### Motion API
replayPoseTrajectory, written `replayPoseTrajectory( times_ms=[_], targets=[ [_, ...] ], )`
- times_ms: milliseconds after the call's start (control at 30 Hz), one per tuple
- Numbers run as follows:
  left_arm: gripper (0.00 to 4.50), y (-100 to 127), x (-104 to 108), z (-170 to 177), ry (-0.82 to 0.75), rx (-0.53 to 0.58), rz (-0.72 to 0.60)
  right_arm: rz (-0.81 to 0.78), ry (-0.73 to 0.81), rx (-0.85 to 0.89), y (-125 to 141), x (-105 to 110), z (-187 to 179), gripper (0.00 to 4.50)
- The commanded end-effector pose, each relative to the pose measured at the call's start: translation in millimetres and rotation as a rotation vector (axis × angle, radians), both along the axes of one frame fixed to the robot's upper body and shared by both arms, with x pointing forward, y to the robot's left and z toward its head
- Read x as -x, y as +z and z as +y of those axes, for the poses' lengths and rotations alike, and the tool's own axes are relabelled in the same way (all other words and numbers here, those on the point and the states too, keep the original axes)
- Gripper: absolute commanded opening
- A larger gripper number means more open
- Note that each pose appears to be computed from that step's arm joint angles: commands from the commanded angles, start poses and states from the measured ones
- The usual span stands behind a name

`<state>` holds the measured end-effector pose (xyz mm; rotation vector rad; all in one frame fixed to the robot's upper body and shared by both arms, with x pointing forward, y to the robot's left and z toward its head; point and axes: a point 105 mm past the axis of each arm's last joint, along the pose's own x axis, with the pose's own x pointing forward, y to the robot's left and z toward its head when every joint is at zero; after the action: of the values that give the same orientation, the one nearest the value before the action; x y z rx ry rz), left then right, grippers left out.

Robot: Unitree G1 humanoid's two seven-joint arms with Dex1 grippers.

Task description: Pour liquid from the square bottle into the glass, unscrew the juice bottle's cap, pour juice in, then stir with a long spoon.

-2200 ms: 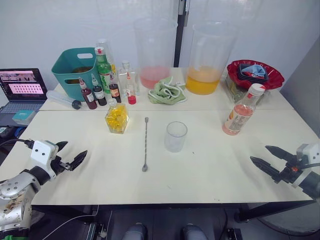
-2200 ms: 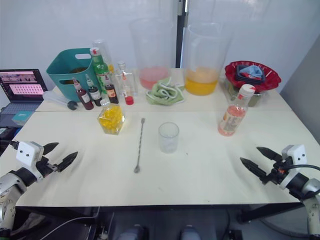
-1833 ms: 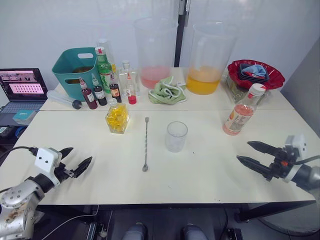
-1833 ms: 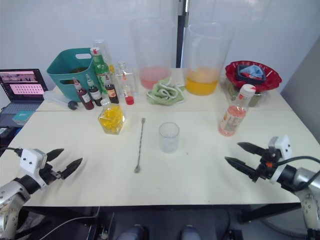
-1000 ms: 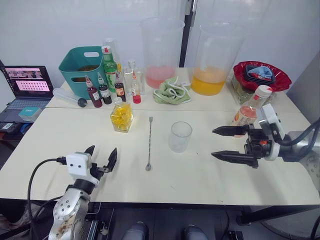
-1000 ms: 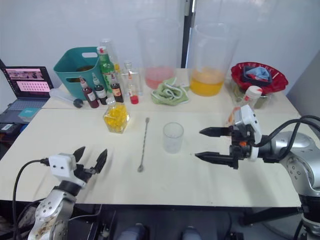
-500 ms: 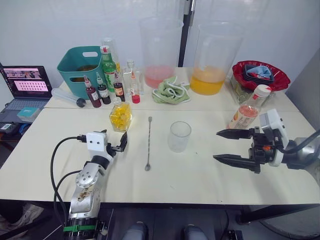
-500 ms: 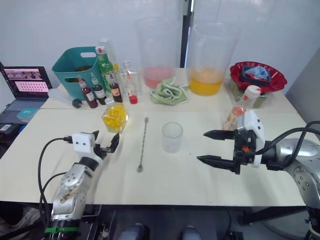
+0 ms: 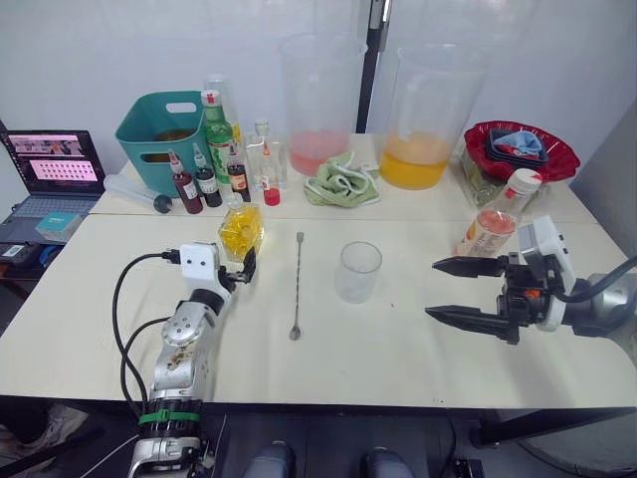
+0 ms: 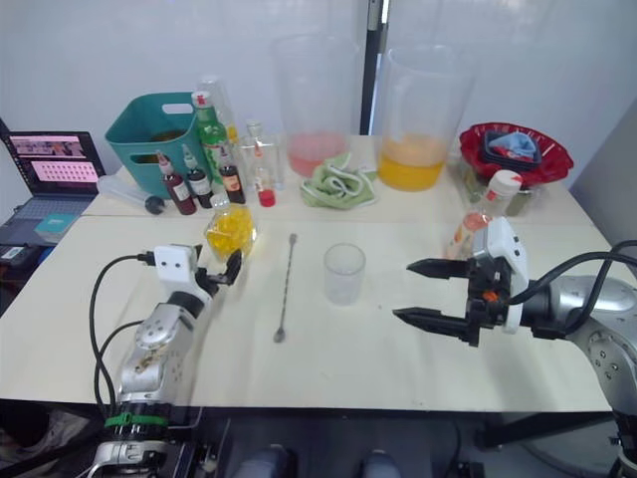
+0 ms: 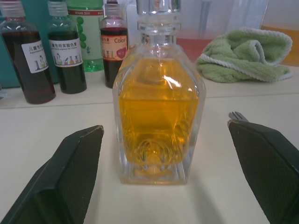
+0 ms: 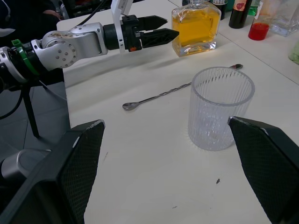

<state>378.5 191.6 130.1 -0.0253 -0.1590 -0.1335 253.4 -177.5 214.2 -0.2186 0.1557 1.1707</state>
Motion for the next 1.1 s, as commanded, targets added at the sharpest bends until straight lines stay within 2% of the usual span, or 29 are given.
replayPoseTrajectory(
  times_ms=[33, 333, 533, 733, 933, 1100],
  targets=[
    [4.50, 19, -10, 0, 0.004, -0.015, -0.063, -0.064, 0.001, -0.002, 12, 4, 2, 4.47],
    [4.50, 23, -38, -3, -0.003, -0.036, -0.037, -0.080, -0.018, 0.000, 13, 3, 3, 4.47],
    [4.50, 20, -47, 1, 0.004, -0.056, -0.011, -0.081, -0.023, -0.001, 12, 5, 4, 4.47],
    [2.76, 20, -49, 1, -0.014, -0.046, -0.012, -0.082, -0.025, 0.006, 9, 4, 6, 4.50],
    [2.77, 23, -47, 4, -0.010, -0.046, -0.037, -0.082, -0.016, 0.004, 8, 4, 8, 4.50],
    [2.77, 53, -35, 9, -0.017, -0.025, -0.180, -0.077, 0.003, -0.001, 8, 3, 11, 4.50]
  ],
)
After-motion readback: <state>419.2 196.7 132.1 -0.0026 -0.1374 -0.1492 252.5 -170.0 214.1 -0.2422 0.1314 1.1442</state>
